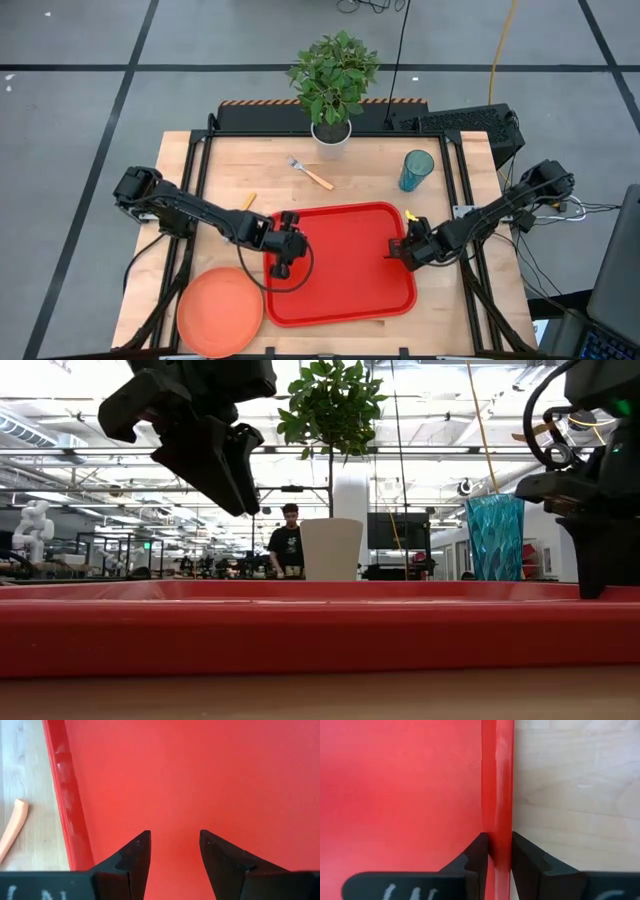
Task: Pick and place plate/cup/fork/spoon on tray
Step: Move the red tray to the center of the table
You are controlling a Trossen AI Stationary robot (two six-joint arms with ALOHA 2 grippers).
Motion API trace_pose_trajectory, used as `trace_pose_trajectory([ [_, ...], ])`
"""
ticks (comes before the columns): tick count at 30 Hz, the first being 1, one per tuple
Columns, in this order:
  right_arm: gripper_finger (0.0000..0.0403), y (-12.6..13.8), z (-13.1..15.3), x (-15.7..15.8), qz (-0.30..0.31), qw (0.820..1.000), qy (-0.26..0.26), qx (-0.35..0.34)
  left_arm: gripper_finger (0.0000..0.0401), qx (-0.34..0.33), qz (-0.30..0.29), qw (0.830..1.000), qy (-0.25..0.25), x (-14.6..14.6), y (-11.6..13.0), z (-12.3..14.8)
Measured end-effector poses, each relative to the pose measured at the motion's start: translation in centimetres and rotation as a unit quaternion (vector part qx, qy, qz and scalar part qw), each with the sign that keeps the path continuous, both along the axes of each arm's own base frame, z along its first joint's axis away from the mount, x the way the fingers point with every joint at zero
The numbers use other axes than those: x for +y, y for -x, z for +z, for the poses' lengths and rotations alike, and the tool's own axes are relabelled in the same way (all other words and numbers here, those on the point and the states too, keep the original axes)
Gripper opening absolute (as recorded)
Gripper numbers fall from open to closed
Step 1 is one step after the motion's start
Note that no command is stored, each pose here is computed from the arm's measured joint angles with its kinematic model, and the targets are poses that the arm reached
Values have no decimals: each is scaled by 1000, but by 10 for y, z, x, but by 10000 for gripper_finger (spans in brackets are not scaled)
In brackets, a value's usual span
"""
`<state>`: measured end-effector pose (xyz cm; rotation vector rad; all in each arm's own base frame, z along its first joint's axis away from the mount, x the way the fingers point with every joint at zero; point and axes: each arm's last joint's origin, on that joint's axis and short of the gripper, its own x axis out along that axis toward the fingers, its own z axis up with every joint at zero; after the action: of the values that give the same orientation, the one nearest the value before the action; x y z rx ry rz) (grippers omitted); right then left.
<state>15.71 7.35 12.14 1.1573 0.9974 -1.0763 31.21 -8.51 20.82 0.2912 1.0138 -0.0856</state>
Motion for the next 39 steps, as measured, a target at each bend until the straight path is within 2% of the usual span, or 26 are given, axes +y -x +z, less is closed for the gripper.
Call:
trace_pose_trajectory([
  [10,58,7,6,-3,-48,999,-16,5,172,-6,7,1000,-14,6,-2,1],
  [20,58,7,8,-3,-44,999,-17,0,172,-16,-13,999,-24,5,-4,2],
  [24,61,6,8,-3,-16,1000,-11,-4,172,-16,-15,999,-25,5,-4,2],
  [30,81,4,11,-5,-13,999,31,-39,172,-17,-14,999,-25,5,-4,2],
  [39,138,4,18,-8,-17,996,39,-75,172,-17,-11,1000,-23,5,-4,2],
])
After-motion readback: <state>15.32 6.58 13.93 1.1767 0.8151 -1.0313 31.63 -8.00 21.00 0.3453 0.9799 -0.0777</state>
